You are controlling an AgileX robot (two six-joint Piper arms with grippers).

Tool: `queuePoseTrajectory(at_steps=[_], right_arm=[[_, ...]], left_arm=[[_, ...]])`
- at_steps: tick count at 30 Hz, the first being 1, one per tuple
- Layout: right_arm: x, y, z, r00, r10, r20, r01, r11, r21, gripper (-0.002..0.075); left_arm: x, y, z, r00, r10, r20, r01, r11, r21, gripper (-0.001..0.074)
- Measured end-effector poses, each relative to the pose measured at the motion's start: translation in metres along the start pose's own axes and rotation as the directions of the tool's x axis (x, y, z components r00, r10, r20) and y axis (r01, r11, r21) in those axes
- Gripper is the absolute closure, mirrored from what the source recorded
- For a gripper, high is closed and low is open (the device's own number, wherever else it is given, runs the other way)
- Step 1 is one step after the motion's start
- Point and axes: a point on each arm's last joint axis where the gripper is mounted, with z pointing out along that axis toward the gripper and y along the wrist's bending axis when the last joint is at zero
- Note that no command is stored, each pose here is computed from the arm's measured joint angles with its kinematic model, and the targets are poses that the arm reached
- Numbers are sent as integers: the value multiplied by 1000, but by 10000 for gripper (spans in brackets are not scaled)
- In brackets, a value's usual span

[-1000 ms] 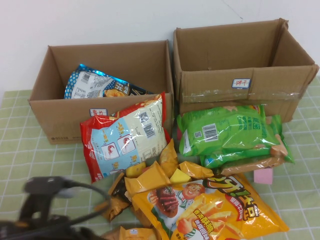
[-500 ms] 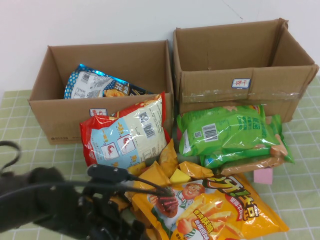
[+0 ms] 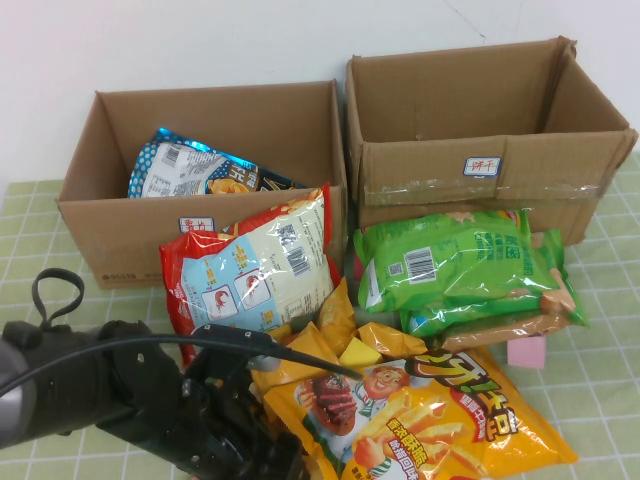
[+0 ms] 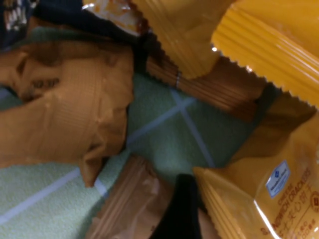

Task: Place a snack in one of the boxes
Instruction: Pick up the biscuit

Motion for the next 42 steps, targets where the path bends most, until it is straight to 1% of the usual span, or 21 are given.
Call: queuePoseTrajectory(at_steps=[4,8,13,19,23,25,28,31,36,39,42], right_arm=[[0,0,0,1000,0,3,0,1000,1,728],[-1,0,0,1000,0,8,0,1000,2,728],[-1,0,0,1000,0,8,0,1000,2,728],[-1,0,0,1000,-2,10,2,1000,2,728],[-2,0,0,1000,-2,17,2,1000,4,728],[-2,0,0,1000,-2,19,2,1000,4,728],[-3,-1,0,1000,-2,29,1,1000,6,728],[-4,-1,0,999,-1,47,0,1000,9,728],[-5,-1,0,999,-1,53,0,1000,10,728],[-5,-1,0,998,-1,59,0,1000,11,728],[-6,-1,0,998,1,61,-1,1000,10,728]], left_arm=[[0,1,3,1000,25,-7,-25,1000,-5,142],[-1,4,6,996,89,-26,-90,996,-20,147],[0,8,2,993,108,-41,-111,991,-79,182],[-1,5,-15,991,131,-33,-134,985,-110,190],[-4,-3,-40,988,154,-18,-155,980,-126,191],[0,-7,-51,990,139,-39,-143,982,-120,192],[14,-10,-59,988,94,-125,-107,990,-97,193],[29,-8,-56,980,47,-193,-65,994,-85,193],[51,-1,-42,961,2,-278,-25,997,-78,193],[53,1,-35,959,-8,-283,-14,997,-78,193],[48,4,-29,972,-11,-237,-10,996,-90,193]])
